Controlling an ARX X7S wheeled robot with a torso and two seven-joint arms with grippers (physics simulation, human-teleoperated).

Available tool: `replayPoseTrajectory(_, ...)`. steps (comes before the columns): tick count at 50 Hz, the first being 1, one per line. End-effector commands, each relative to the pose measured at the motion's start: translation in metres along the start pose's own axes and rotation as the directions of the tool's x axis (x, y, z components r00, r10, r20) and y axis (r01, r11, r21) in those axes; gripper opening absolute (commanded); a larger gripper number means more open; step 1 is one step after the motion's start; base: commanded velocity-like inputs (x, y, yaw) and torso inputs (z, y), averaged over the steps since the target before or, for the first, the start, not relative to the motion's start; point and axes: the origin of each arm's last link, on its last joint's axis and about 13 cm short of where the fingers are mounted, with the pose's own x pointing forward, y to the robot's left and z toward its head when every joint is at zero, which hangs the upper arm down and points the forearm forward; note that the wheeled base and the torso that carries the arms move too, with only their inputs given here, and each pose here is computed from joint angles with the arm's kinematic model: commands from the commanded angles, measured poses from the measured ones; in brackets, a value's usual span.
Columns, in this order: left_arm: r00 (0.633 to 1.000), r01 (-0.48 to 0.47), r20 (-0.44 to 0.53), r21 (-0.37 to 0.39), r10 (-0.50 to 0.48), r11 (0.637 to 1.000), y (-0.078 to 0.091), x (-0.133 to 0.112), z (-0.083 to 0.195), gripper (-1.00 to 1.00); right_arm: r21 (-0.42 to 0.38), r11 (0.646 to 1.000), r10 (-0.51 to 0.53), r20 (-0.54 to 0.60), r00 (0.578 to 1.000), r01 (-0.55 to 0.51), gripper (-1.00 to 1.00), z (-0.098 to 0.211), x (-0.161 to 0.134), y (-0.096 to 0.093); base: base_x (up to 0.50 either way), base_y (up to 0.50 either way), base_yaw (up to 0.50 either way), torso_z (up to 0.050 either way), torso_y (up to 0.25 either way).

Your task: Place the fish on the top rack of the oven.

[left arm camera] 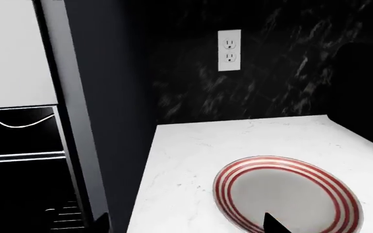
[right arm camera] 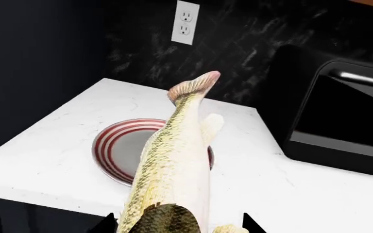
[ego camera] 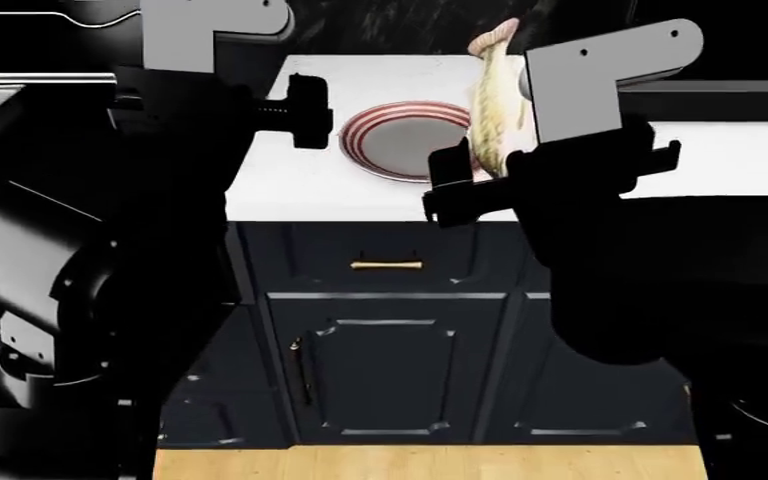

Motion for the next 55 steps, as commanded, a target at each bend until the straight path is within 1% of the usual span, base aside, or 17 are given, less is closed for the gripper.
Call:
replayPoseTrajectory(1, 1.000, -0.002, -0.010, -0.008, 0.002, 1.000, 0.0029, 0.0008, -0.0067, 1.00, -0.009, 1.000, 0.000, 0.025, 1.000, 0.000, -1.00, 0.0003, 0.0029, 0.0016, -0.37, 0.36, 0.00, 0.000, 0.000)
replayPoseTrajectory(4, 1.000, -0.003, -0.010, -0.008, 0.003, 1.000, 0.0032, 0.0011, -0.0074, 1.00, -0.007, 1.000, 0.004, 0.032, 0.999, -0.004, -1.00, 0.0007, 0.0030, 0.0019, -0.25, 0.34, 0.00, 0.000, 0.000)
replayPoseTrajectory(9, 1.000, -0.003, -0.013, -0.007, 0.003, 1.000, 0.0033, 0.0016, -0.0094, 1.00, 0.005, 1.000, 0.002, 0.027, 1.000, -0.003, -1.00, -0.0006, 0.0036, 0.0012, 0.00, 0.00, 0.00, 0.000, 0.000)
replayPoseTrajectory(11, 1.000, -0.001, -0.014, -0.008, 0.001, 1.000, 0.0032, 0.0016, -0.0103, 1.00, -0.005, 1.000, -0.005, 0.043, 0.999, 0.006, -1.00, 0.0001, 0.0031, 0.0013, 0.00, 0.00, 0.00, 0.000, 0.000)
replayPoseTrajectory(16, 1.000, -0.004, -0.016, -0.007, 0.003, 1.000, 0.0040, 0.0013, -0.0110, 1.00, -0.012, 1.000, -0.008, 0.025, 1.000, 0.008, -1.00, -0.0018, 0.0031, 0.0013, 0.00, 0.11, 0.00, 0.000, 0.000)
replayPoseTrajectory(55, 1.000, -0.010, -0.017, -0.010, 0.009, 1.000, 0.0069, 0.0005, -0.0134, 1.00, -0.019, 1.000, 0.006, 0.019, 1.000, -0.006, -1.00, -0.0029, 0.0037, 0.0046, 0.00, 0.50, 0.00, 0.001, 0.001)
